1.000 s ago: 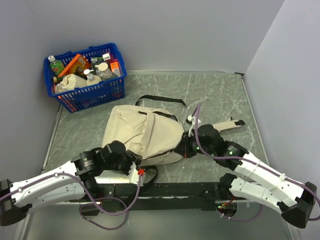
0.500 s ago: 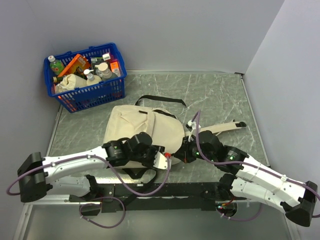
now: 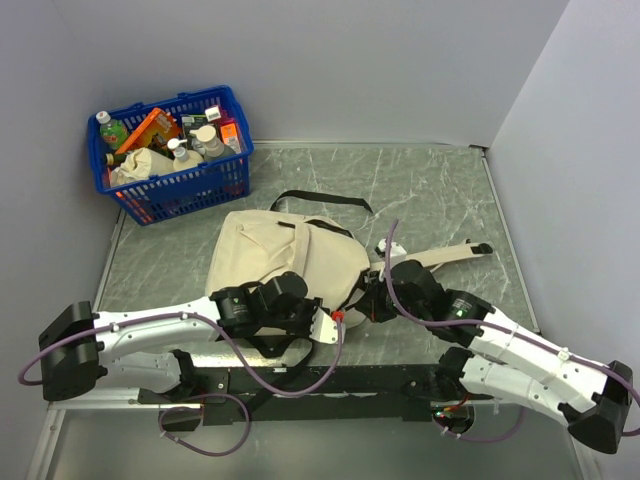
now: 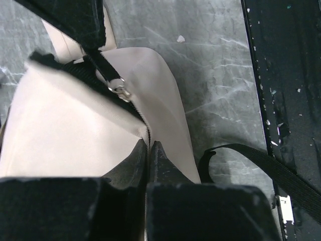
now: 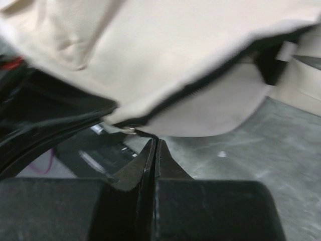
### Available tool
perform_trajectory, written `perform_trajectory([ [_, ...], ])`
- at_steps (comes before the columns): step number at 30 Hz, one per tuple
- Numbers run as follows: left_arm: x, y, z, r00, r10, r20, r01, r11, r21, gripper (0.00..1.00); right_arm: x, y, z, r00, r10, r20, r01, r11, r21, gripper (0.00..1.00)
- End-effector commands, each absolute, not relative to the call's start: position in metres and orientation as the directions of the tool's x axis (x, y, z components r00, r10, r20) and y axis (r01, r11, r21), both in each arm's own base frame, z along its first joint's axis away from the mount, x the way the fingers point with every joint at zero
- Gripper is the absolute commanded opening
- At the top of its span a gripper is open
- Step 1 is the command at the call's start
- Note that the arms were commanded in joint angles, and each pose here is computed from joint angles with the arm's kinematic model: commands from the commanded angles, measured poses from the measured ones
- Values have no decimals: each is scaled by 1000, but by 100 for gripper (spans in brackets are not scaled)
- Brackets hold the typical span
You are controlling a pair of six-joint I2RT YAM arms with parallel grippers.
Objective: Pack the student bag
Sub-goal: Adjust the student bag at the center of the board.
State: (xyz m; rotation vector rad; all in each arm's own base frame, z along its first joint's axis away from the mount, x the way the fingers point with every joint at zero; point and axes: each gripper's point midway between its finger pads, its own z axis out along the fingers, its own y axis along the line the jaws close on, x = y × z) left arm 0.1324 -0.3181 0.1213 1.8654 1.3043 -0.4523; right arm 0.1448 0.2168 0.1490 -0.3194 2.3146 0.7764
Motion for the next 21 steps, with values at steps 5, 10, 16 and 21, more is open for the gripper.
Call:
perform_trajectory([
  [5, 117, -313, 139, 457, 567, -685, 884, -203, 421, 1, 192, 167, 147, -709, 92, -699, -222, 912, 345, 0],
  [10, 96, -299, 137, 498, 544, -675, 867, -311, 389, 1, 210, 164, 153, -691, 115, -713, -196, 920, 338, 0],
  [16, 79, -280, 133, 526, 538, -658, 848, -394, 356, 1, 207, 210, 173, -657, 118, -744, -399, 784, 476, 44],
  [21, 76, -238, 130, 613, 563, -555, 789, -471, 394, 1, 198, 204, 167, -651, 94, -753, -419, 782, 460, 89],
])
